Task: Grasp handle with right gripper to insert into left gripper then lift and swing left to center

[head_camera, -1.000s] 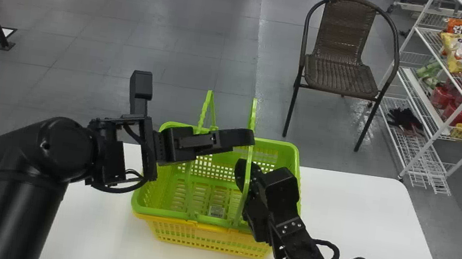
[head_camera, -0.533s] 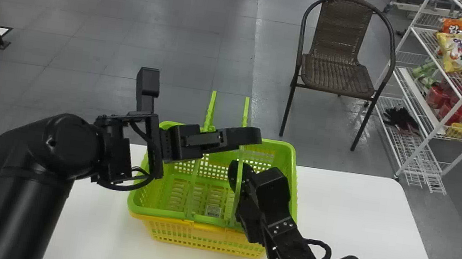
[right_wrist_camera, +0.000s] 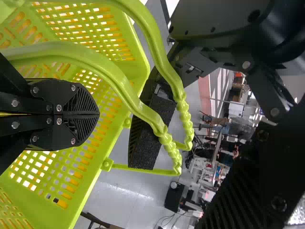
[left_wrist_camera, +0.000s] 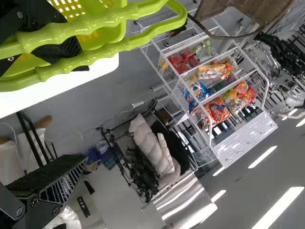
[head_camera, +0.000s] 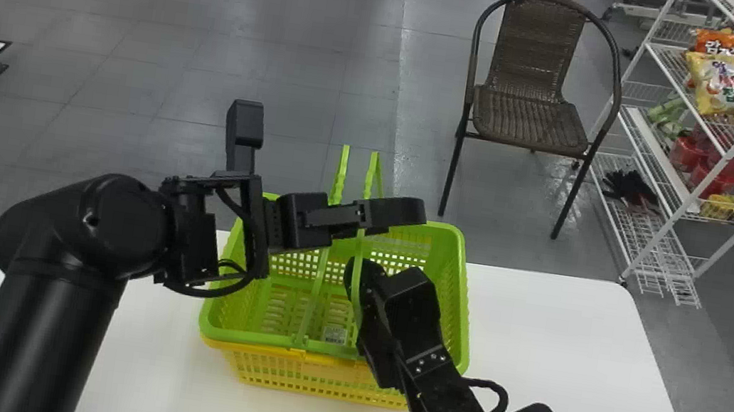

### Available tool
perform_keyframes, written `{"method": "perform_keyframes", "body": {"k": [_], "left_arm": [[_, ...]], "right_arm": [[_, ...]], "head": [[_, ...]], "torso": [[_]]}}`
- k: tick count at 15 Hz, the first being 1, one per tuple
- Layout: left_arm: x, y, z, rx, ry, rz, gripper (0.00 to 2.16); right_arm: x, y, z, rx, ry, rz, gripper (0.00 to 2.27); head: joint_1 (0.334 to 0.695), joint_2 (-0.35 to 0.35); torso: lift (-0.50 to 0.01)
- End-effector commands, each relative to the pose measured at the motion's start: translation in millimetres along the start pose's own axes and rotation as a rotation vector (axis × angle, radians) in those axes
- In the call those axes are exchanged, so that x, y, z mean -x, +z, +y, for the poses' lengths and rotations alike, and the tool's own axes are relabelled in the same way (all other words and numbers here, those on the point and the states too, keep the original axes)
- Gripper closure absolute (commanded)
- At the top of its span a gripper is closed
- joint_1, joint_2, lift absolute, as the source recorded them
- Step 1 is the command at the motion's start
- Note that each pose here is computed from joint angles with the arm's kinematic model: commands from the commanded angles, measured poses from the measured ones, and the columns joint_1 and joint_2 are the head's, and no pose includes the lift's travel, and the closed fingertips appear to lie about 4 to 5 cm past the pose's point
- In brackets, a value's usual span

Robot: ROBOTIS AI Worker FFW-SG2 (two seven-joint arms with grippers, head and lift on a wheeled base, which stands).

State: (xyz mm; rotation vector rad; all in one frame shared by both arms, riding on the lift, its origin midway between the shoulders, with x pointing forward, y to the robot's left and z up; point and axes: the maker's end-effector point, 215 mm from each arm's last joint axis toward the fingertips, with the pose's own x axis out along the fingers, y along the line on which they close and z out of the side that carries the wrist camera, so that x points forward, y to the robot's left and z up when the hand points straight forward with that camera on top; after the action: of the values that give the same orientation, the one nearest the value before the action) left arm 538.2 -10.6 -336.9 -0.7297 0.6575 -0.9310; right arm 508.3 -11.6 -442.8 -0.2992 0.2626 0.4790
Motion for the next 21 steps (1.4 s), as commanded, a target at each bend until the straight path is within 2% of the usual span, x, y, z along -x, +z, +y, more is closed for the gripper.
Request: {"method": "perform_keyframes", "body": {"k": [1,4,9,15,21], "left_arm": [[0,5,-1,-0.006,-0.005,-0.018,0.18],[0,5,-1,0.001,-0.009,-0.018,0.18],[1,6,-1,0.001,-0.011,-0.022,0.18],[2,6,-2,0.017,-0.024,-0.027,0.18],[-1,7,-2,0.042,-0.036,-0.027,0.19]], "right_arm": [[0,1,6,0.008,0.01,-0.002,2.09],[2,-3,5,0.004,0.005,0.005,2.09],[37,-8,-50,-0.065,-0.101,-0.021,2.09],[109,-26,-111,-0.123,-0.214,-0.111,2.08],[142,-48,-118,-0.167,-0.239,-0.138,2.08]], "head": [[0.695,-0.025],[0.695,-0.018],[0.695,-0.04],[0.695,-0.145],[0.695,-0.209]], "torso": [[0.0],[0.0],[0.0],[0.0],[0.0]]}}
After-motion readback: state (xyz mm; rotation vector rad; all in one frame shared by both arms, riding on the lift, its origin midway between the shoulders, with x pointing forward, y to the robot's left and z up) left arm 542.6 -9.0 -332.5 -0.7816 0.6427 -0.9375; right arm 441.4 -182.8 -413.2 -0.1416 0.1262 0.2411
